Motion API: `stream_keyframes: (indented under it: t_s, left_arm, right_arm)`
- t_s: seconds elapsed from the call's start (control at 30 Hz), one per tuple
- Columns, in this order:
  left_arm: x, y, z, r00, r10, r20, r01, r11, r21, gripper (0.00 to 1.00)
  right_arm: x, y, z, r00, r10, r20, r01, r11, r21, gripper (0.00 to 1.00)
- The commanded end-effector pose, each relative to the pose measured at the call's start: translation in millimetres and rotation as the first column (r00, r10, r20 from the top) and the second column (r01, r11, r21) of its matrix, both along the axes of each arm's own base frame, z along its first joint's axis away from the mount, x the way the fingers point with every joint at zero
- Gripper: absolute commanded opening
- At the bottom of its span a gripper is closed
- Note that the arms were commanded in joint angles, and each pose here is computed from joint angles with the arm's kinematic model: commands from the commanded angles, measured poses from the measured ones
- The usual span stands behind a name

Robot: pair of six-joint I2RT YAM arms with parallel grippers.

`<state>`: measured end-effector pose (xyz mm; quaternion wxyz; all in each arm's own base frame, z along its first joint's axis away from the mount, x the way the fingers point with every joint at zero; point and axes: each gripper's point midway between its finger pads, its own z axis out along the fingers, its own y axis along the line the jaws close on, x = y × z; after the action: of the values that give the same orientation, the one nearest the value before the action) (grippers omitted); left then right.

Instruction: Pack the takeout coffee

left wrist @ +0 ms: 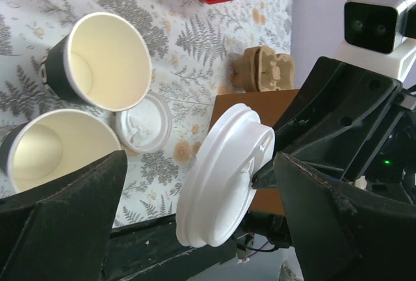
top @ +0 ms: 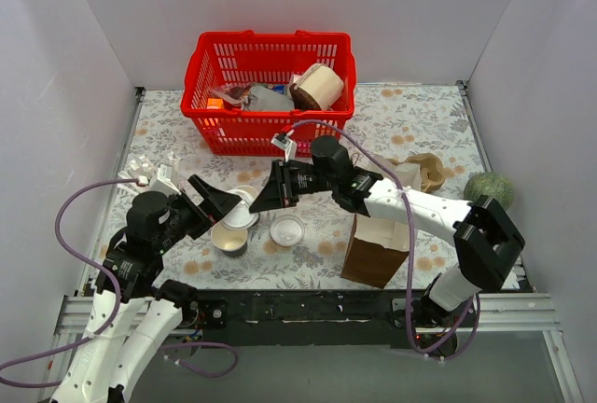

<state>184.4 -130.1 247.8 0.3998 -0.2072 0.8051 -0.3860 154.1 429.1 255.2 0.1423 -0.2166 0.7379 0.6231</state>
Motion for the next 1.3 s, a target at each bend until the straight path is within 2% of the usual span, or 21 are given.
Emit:
stream_keyframes:
  t_s: [0.0, 0.17, 0.37, 0.47, 0.6, 0.83, 1.1, 1.27]
  left_arm:
    - [-6.1, 17.5, -16.1, 0.992, 0.093, -0.082, -0.09, 0.995, 0.047, 0.98]
    - [-10.1, 49.6, -30.4, 0.95, 0.273, -0.152, -0.254, 0.958, 0.135, 0.98]
    - [-19.9, 69.1, -51.7, 0.892, 0.378, -0.249, -0.323, 0.917, 0.234, 0.98]
    - [-20.0, 66.5, -60.9, 0.885, 0.376, -0.274, -0.318, 0.919, 0.232, 0.98]
    - [-21.2, 50.2, -69.3, 0.908, 0.299, -0.295, -0.257, 0.951, 0.172, 0.98]
    - [-24.5, 47.1, -81.3, 0.896, 0.294, -0.332, -0.254, 0.954, 0.159, 0.98]
    - [-27.6, 47.4, -94.4, 0.878, 0.3, -0.373, -0.248, 0.952, 0.181, 0.98]
    - [-27.5, 45.6, -102.6, 0.874, 0.295, -0.385, -0.243, 0.954, 0.178, 0.98]
  right_arm:
    - [-7.8, 9.4, 5.2, 0.998, 0.066, -0.011, -0.065, 0.996, 0.059, 0.17]
    - [-7.7, 19.5, -12.2, 0.998, 0.051, -0.024, -0.051, 0.999, 0.003, 0.16]
    - [-9.3, 27.9, -49.0, 1.0, 0.0, -0.024, -0.004, 0.989, -0.145, 0.16]
    - [-9.4, 31.6, -64.2, 0.999, -0.015, -0.05, 0.005, 0.984, -0.18, 0.16]
    - [-8.6, 37.1, -74.6, 0.997, -0.023, -0.074, 0.007, 0.98, -0.201, 0.16]
    - [-1.8, 40.6, -86.6, 0.995, -0.072, -0.073, 0.053, 0.969, -0.243, 0.21]
    - [-1.1, 43.4, -101.7, 0.991, -0.076, -0.106, 0.043, 0.958, -0.285, 0.35]
    - [4.1, 40.8, -101.6, 0.991, -0.106, -0.081, 0.077, 0.95, -0.303, 0.44]
